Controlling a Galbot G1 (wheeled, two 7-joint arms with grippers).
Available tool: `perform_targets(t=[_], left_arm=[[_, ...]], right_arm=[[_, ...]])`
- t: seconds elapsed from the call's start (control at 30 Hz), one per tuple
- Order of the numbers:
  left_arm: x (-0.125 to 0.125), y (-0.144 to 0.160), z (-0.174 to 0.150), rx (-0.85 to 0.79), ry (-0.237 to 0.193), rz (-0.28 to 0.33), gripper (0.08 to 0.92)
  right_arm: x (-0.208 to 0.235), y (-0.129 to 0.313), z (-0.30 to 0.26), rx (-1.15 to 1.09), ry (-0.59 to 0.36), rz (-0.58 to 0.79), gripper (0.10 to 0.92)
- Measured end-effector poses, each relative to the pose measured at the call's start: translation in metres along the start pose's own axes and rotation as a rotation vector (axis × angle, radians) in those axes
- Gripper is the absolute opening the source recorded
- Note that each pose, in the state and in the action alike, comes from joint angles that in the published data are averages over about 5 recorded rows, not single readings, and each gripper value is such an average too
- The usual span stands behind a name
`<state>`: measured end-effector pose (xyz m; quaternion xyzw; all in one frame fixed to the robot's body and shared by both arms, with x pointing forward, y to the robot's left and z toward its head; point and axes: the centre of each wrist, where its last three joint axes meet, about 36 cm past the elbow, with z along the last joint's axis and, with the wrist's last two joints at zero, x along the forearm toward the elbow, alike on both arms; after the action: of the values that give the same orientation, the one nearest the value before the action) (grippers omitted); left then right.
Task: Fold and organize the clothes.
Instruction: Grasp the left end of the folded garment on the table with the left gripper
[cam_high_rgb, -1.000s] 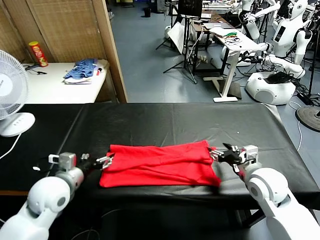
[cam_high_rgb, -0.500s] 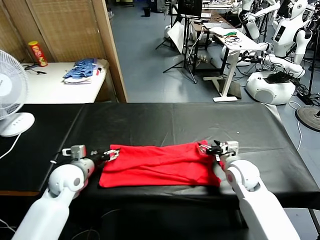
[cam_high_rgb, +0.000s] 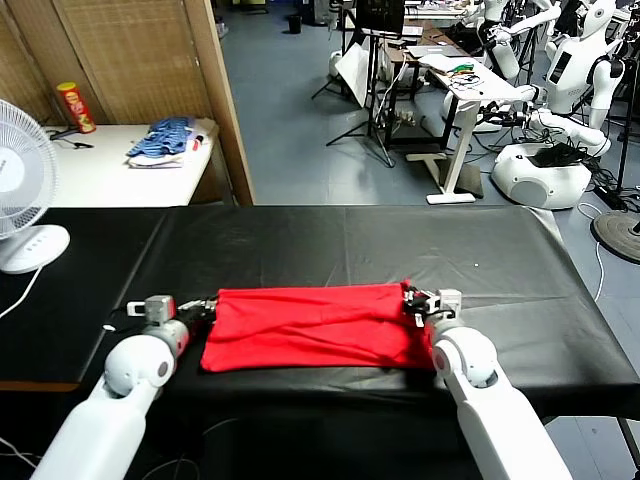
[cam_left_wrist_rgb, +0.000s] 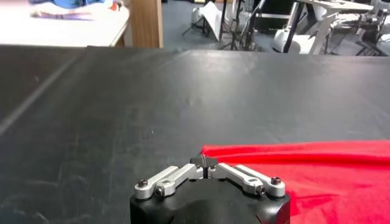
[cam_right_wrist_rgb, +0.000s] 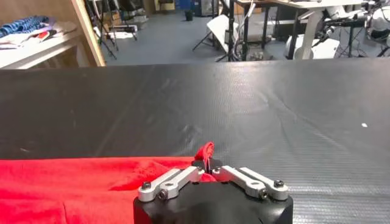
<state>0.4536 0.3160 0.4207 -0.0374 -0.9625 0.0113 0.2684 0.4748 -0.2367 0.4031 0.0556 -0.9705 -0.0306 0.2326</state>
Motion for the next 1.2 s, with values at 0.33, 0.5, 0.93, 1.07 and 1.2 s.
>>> perform_targets(t=[0.33, 0.5, 0.93, 1.07, 1.2], left_arm=[[0.008, 0.007, -0.011, 0.022, -0.061, 0.016, 0.464], [0.017, 0.012, -0.012, 0.043, -0.077, 0.007, 0.724], [0.055, -0.009, 0.016, 0.153, -0.066, 0.034, 0.798], [0.06, -0.017, 0.032, 0.162, -0.046, 0.025, 0.798], [0.062, -0.023, 0.044, 0.172, -0.027, 0.022, 0.779]], right_arm=[[0.035, -0.012, -0.004, 0.026, -0.052, -0.016, 0.702], [0.058, -0.013, -0.006, 0.03, -0.076, -0.021, 0.794], [0.088, -0.002, -0.012, 0.037, -0.107, -0.062, 0.798], [0.091, 0.0, -0.014, 0.039, -0.112, -0.071, 0.798], [0.092, 0.002, -0.015, 0.04, -0.116, -0.077, 0.798]])
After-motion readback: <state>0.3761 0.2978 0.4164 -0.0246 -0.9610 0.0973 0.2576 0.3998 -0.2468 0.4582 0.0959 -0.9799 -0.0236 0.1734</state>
